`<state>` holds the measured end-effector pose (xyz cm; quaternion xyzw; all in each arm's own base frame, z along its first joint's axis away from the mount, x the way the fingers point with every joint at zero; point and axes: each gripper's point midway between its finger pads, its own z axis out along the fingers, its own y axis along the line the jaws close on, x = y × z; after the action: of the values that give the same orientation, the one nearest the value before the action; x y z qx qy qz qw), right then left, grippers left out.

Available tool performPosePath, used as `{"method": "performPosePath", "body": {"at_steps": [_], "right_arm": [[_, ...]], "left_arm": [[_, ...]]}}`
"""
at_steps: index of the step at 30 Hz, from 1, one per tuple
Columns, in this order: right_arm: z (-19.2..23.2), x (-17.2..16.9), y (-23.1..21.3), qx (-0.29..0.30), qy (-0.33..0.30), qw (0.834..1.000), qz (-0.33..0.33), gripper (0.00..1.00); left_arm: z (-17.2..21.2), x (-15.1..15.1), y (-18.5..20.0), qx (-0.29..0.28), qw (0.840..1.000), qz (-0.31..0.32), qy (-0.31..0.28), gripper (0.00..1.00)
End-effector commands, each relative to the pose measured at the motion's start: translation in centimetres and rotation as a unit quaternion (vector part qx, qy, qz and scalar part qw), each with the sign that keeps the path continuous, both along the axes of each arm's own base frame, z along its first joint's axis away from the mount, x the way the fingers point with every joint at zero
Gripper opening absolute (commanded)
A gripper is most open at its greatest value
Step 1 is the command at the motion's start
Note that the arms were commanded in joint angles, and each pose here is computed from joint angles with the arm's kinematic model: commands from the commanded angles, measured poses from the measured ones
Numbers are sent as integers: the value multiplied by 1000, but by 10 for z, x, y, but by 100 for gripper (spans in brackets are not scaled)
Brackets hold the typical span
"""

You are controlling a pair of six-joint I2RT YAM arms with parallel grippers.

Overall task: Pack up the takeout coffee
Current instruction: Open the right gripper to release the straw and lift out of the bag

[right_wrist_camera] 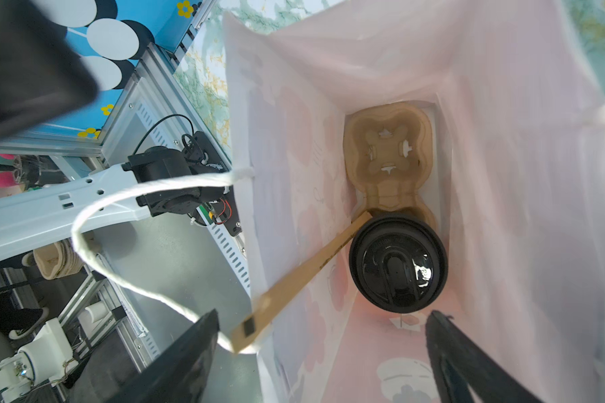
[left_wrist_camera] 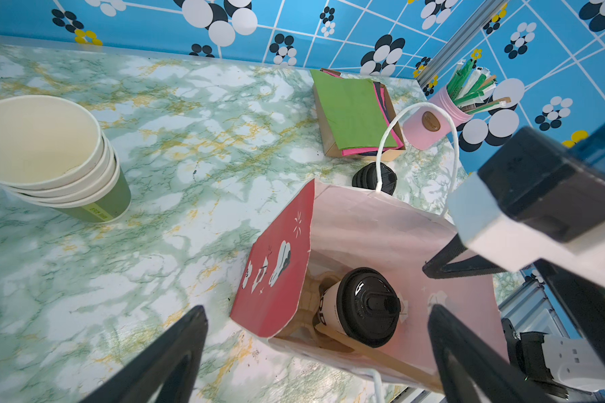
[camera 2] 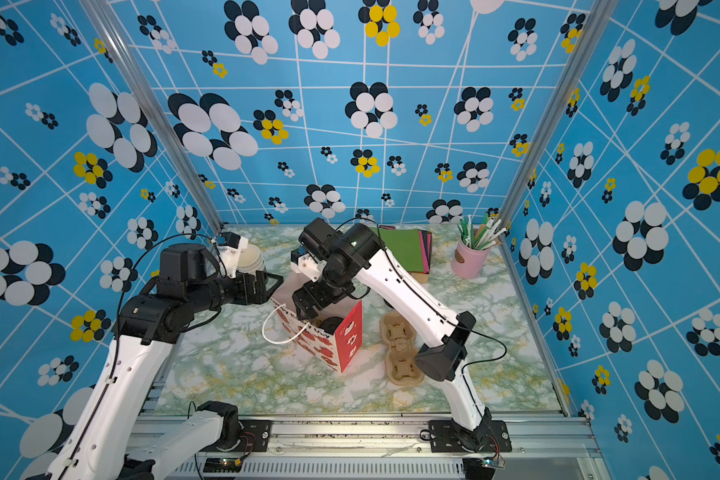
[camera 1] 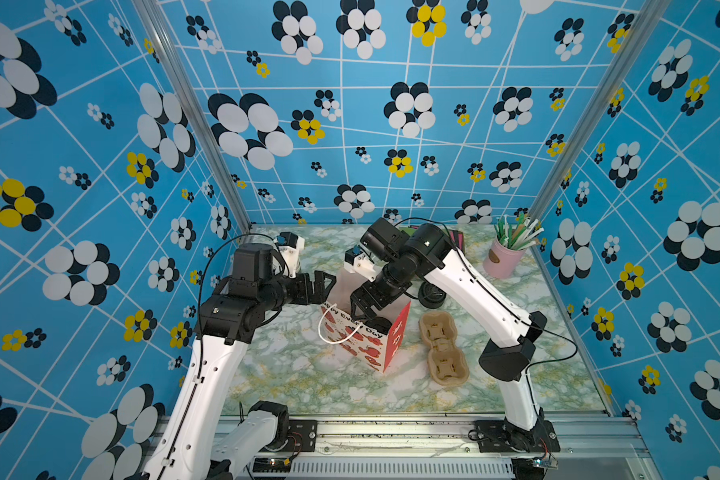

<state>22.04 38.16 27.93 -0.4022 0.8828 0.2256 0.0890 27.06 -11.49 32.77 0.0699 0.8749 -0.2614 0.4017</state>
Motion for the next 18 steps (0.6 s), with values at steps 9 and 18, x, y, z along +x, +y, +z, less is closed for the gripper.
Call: {"method": "performPosePath", "body": {"at_steps": [9,18], "right_arm": [[11,-6,10,30,8,1000,5,98],[90,22,-28,73,-174,981,-55,97]], "left_arm": [[-1,-1,-1,-9,1000,-3,-1,100],[1,-1,0,-8,1000,-3,-4,100]]}}
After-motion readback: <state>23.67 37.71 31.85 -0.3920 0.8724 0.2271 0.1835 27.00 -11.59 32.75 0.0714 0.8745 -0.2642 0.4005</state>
